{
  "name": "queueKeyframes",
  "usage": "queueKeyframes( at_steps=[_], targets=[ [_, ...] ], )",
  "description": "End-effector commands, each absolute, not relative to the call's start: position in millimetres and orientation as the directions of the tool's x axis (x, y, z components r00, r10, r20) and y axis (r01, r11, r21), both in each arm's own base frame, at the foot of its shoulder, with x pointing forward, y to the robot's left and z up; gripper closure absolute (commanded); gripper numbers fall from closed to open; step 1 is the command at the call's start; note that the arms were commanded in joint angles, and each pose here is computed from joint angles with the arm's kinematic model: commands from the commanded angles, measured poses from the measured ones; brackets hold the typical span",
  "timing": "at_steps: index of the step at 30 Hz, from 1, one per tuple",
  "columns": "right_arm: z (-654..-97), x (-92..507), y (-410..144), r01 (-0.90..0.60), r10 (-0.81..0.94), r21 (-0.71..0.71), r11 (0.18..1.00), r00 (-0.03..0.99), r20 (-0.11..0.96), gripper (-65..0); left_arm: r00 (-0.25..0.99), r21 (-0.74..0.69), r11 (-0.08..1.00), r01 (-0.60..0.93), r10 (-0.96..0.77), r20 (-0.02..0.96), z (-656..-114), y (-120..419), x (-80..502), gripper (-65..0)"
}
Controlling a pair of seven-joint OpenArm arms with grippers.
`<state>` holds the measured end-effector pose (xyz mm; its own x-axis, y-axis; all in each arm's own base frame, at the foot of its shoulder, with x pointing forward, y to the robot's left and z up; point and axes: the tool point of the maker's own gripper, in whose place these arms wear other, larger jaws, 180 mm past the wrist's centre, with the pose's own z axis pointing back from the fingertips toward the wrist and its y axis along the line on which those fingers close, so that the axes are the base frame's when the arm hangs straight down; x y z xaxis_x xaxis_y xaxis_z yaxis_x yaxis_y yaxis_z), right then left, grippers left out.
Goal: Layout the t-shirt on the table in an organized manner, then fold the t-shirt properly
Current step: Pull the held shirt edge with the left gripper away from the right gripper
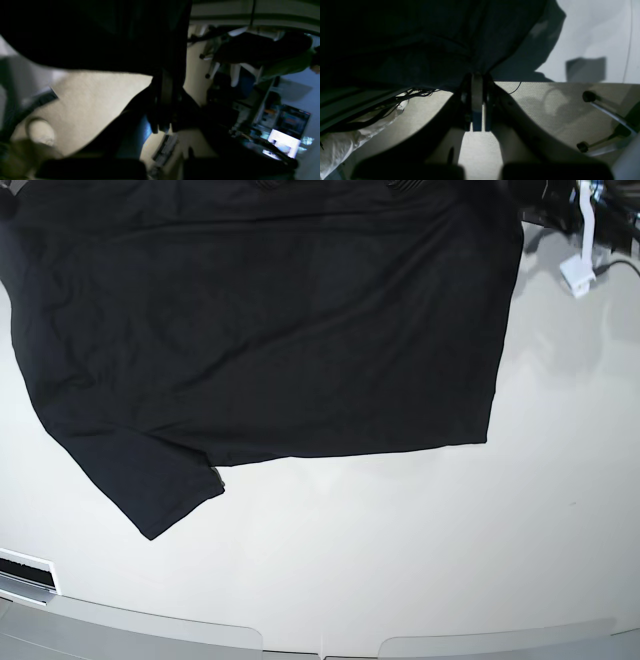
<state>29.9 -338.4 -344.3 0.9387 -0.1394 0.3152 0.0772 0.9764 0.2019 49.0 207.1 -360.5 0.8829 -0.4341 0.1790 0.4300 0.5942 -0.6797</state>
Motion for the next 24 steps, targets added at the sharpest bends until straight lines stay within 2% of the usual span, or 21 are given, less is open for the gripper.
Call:
queueKeyframes(
  at_steps=[1, 4, 9, 14, 17, 20, 24],
  targets=[
    [-336.8, 33.6, -342.2, 0.061, -0.122, 0.187, 0.981, 0.934, 0.336, 0.0, 0.867, -0.664, 0.584, 0.467, -0.45, 0.213, -353.4, 208.6, 60.2, 0.0],
    [-336.1, 34.8, -343.3, 0.057, -0.117, 0.183, 0.981, 0.934, 0.337, 0.0, 0.851, -0.625, 0.587, 0.515, -0.439, 0.288, -347.7, 207.8, 88.7, 0.0],
    [-330.4, 47.5, -349.9, 0.032, -0.09, 0.162, 0.986, 0.928, 0.361, 0.0, 0.806, -0.472, 0.654, 0.591, -0.494, 0.325, -356.0, 227.1, 120.0, 0.0],
    [-331.8, 55.8, -357.8, 0.038, -0.079, 0.119, 0.992, 0.926, 0.368, 0.0, 0.777, -0.33, 0.703, 0.63, -0.562, 0.285, -370.5, 251.8, 126.4, 0.0],
    [-330.4, 64.1, -360.5, 0.039, -0.077, 0.105, 0.994, 0.916, 0.393, 0.0, 0.801, -0.242, 0.766, 0.596, -0.544, 0.249, -377.3, 268.7, 134.2, 0.0],
    [-327.8, 71.1, -360.8, 0.038, -0.08, 0.106, 0.994, 0.901, 0.427, 0.0, 0.806, -0.231, 0.774, 0.589, -0.54, 0.244, -377.9, 271.0, 135.3, 0.0],
    [-325.5, 75.8, -361.3, 0.038, -0.082, 0.105, 0.994, 0.888, 0.453, 0.0, 0.792, -0.252, 0.755, 0.605, -0.54, 0.285, -374.8, 263.4, 138.1, 0.0]
  ],
)
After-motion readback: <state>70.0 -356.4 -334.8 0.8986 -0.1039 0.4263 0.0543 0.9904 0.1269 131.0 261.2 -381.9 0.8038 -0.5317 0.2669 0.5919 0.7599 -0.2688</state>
